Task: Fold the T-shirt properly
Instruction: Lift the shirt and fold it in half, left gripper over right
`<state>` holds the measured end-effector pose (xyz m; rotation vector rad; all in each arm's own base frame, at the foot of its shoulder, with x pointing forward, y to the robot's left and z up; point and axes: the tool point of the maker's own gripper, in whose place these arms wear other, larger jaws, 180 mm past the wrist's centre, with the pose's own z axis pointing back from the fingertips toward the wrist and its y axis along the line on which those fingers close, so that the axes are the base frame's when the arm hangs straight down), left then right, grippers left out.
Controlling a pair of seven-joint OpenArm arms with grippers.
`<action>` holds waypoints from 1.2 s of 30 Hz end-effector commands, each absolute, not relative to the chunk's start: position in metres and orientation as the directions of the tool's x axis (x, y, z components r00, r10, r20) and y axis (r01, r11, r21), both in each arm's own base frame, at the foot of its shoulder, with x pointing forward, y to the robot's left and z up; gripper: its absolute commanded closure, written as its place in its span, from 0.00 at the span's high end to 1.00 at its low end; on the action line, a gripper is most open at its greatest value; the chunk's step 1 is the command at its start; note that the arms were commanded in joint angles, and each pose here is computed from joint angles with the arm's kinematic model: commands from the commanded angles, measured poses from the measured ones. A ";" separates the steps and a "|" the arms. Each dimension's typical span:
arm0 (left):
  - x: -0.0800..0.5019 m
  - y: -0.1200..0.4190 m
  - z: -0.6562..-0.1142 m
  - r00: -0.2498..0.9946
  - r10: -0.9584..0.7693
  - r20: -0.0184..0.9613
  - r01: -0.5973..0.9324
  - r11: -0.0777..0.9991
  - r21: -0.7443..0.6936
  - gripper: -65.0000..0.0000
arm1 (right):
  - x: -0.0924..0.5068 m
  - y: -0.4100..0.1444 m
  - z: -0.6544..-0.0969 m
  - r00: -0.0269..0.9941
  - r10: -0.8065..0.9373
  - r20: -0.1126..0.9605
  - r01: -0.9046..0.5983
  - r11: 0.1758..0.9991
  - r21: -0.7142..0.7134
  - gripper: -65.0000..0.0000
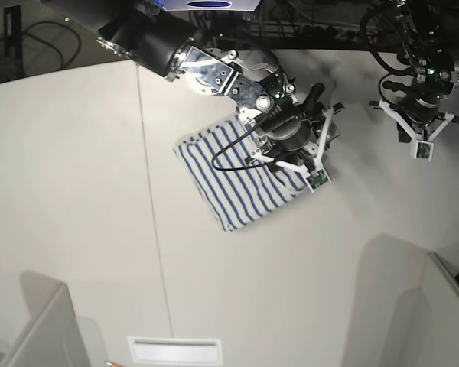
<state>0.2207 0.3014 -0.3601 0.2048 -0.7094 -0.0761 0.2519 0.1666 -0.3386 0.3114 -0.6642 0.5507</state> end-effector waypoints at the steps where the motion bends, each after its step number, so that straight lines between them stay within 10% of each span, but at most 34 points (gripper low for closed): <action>1: 0.226 0.303 -0.351 0.734 -0.158 0.661 0.006 0.974 0.226 0.00 | 0.259 0.178 -0.318 0.609 0.356 0.708 -0.589 0.802 0.104 0.56; 7: 0.218 0.275 -0.361 0.724 -0.300 0.621 0.216 0.954 0.209 0.00 | 0.286 0.143 -0.283 0.574 0.256 0.778 -0.529 0.841 0.113 0.54; 13: 0.207 0.240 -0.375 0.729 -0.189 0.658 0.188 0.979 0.072 0.00 | 0.319 0.051 -0.278 0.601 0.089 0.794 -0.316 0.939 0.134 0.00; 21: 0.223 0.186 -0.338 0.580 0.140 0.802 0.214 0.924 -0.316 0.00 | 0.314 -0.005 -0.311 0.681 -0.008 0.732 -0.143 0.979 0.143 0.00; 29: 0.217 0.177 -0.362 0.585 0.425 0.691 0.136 0.789 -0.599 0.96 | 0.307 -0.021 -0.323 0.676 0.017 0.736 -0.134 0.986 0.101 0.00; 36: 0.220 0.144 -0.367 0.625 0.424 0.656 0.188 0.734 -0.653 1.00 | 0.306 -0.022 -0.326 0.683 0.020 0.730 -0.133 0.986 0.098 0.00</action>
